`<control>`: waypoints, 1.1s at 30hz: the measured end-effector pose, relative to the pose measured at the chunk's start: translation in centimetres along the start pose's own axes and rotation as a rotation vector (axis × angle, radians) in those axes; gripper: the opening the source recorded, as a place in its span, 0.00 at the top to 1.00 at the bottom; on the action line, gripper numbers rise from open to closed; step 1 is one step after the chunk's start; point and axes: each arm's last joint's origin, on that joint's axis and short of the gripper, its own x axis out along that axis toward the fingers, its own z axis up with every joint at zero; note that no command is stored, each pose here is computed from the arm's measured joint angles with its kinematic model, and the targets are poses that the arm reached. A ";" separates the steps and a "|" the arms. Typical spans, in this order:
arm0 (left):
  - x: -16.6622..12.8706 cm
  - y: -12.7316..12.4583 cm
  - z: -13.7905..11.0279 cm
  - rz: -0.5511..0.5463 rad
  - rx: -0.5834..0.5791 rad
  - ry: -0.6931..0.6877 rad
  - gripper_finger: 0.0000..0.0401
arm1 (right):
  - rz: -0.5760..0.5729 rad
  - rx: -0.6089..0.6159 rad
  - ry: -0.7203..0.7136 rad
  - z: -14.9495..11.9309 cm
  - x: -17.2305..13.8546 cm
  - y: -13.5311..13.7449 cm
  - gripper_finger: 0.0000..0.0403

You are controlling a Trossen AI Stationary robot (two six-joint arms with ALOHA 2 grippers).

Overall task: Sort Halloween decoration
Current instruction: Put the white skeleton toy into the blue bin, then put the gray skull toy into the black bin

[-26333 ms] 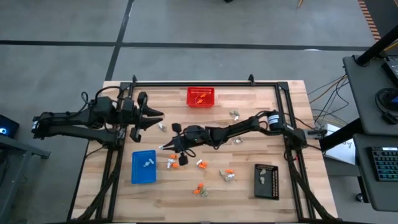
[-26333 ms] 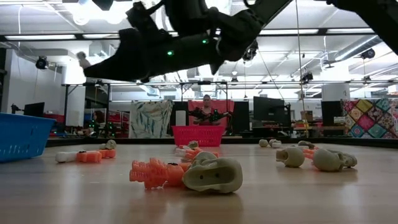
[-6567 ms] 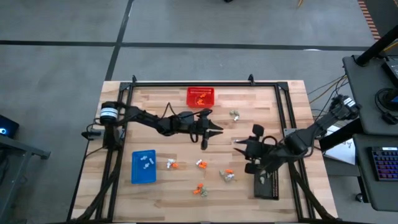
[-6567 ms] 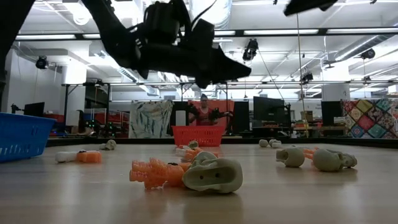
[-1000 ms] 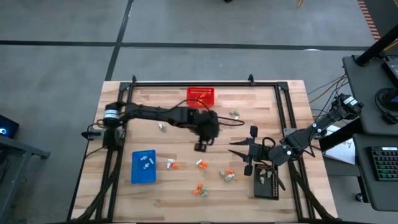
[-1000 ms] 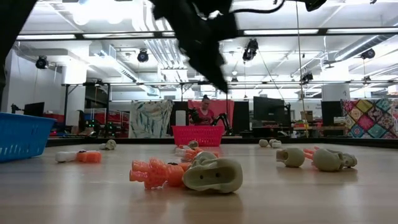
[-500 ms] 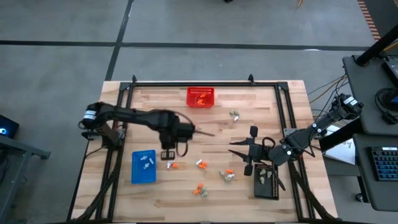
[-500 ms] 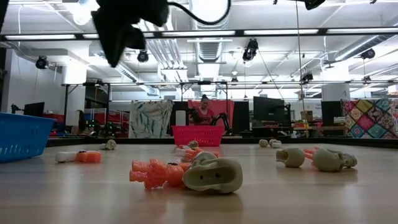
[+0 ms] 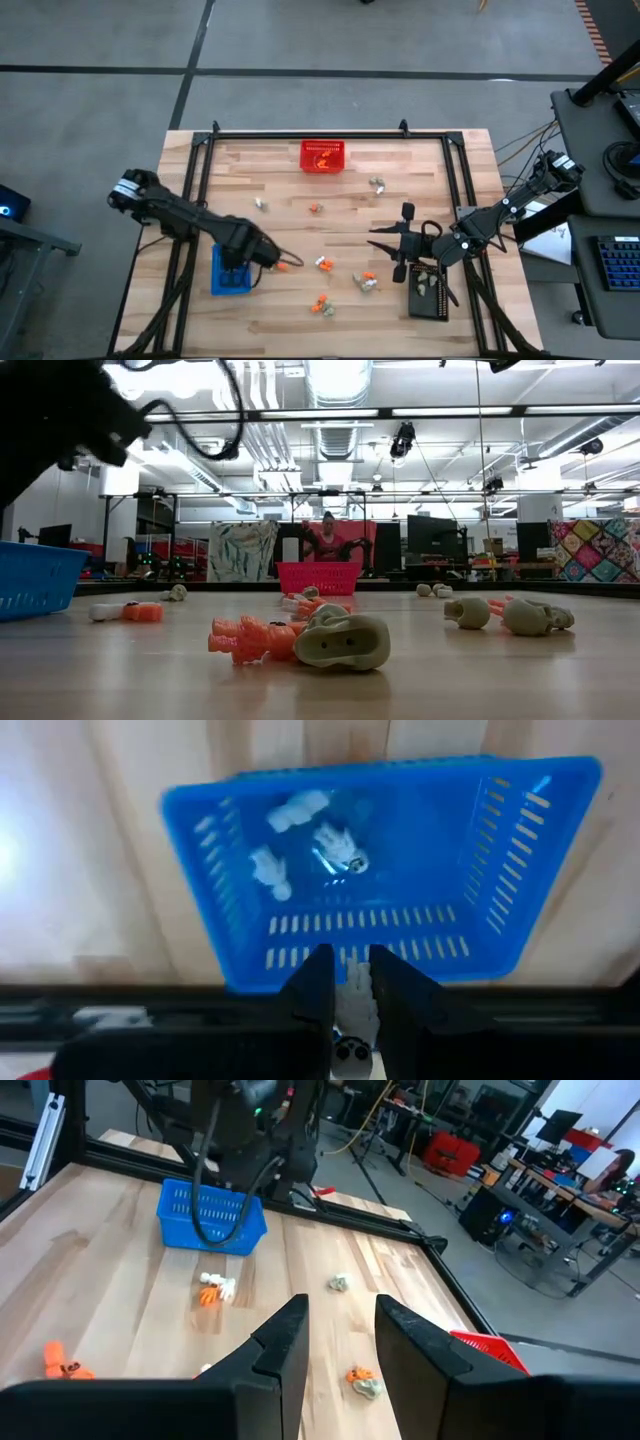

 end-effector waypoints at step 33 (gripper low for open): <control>2.4 -1.0 -1.3 -0.002 -0.018 -0.117 0.65 | 0.000 0.011 -0.001 0.0 0.0 0.0 0.73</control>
